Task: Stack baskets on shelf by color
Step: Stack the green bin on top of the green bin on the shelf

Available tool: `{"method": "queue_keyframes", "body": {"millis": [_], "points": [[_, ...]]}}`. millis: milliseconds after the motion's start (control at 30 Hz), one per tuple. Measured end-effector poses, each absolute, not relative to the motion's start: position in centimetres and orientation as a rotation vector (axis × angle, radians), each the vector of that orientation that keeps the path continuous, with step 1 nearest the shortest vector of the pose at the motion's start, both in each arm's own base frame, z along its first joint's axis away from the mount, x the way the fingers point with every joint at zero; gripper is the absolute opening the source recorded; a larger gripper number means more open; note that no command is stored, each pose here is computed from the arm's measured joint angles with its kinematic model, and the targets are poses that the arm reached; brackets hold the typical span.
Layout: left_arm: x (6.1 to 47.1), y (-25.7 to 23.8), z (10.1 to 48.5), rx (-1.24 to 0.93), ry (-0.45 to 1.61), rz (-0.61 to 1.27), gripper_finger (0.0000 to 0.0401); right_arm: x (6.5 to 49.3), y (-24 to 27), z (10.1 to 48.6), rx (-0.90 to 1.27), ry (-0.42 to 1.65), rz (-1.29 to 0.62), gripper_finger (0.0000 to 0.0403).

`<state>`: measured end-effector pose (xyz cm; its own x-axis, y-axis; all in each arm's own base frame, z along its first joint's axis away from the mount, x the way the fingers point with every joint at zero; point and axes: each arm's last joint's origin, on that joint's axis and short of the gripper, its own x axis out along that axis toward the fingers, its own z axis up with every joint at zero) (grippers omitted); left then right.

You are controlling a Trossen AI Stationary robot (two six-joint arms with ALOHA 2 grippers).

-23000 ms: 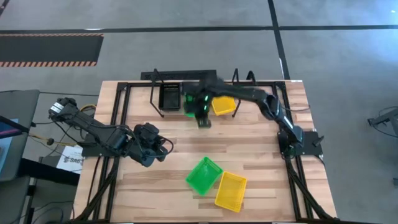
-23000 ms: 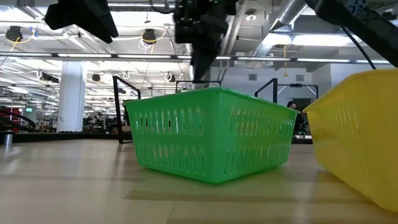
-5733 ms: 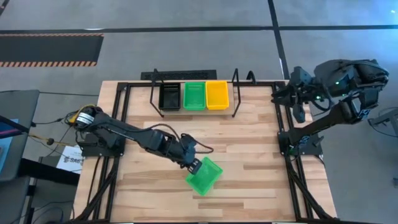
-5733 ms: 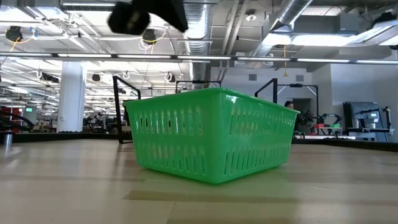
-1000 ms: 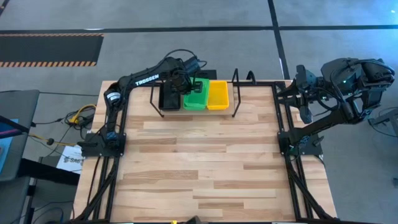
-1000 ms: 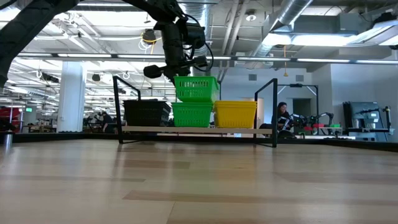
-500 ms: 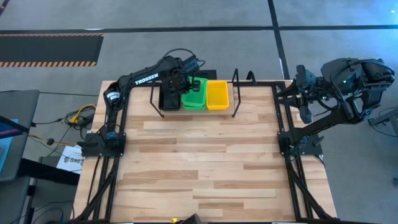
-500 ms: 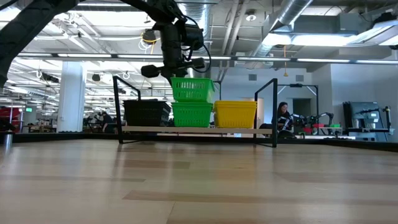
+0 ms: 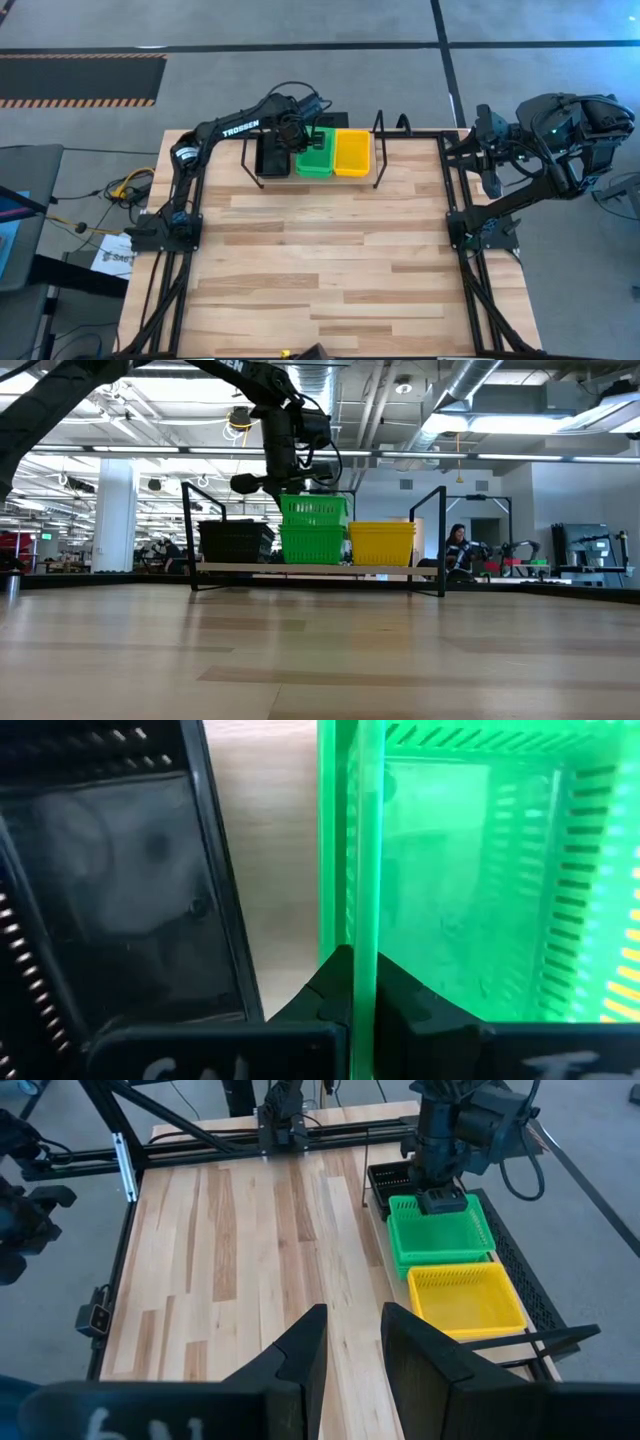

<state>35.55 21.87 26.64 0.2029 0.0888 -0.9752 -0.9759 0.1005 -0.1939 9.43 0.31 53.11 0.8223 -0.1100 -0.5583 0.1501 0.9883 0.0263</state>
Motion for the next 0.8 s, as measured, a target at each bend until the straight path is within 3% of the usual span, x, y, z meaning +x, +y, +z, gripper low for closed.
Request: {"method": "queue_keyframes", "body": {"millis": [400, 800], "points": [[35.9, 21.3, 26.6, -1.035, 1.057, 1.027, 0.0010, 9.4, 0.3, 53.1, 0.070, 0.589, -0.138, 0.0118], [36.2, 21.7, 29.1, -0.919, 1.028, 0.908, 0.0134, 10.2, 0.4, 53.0, 0.067, 0.608, -0.137, 0.0118]]}}
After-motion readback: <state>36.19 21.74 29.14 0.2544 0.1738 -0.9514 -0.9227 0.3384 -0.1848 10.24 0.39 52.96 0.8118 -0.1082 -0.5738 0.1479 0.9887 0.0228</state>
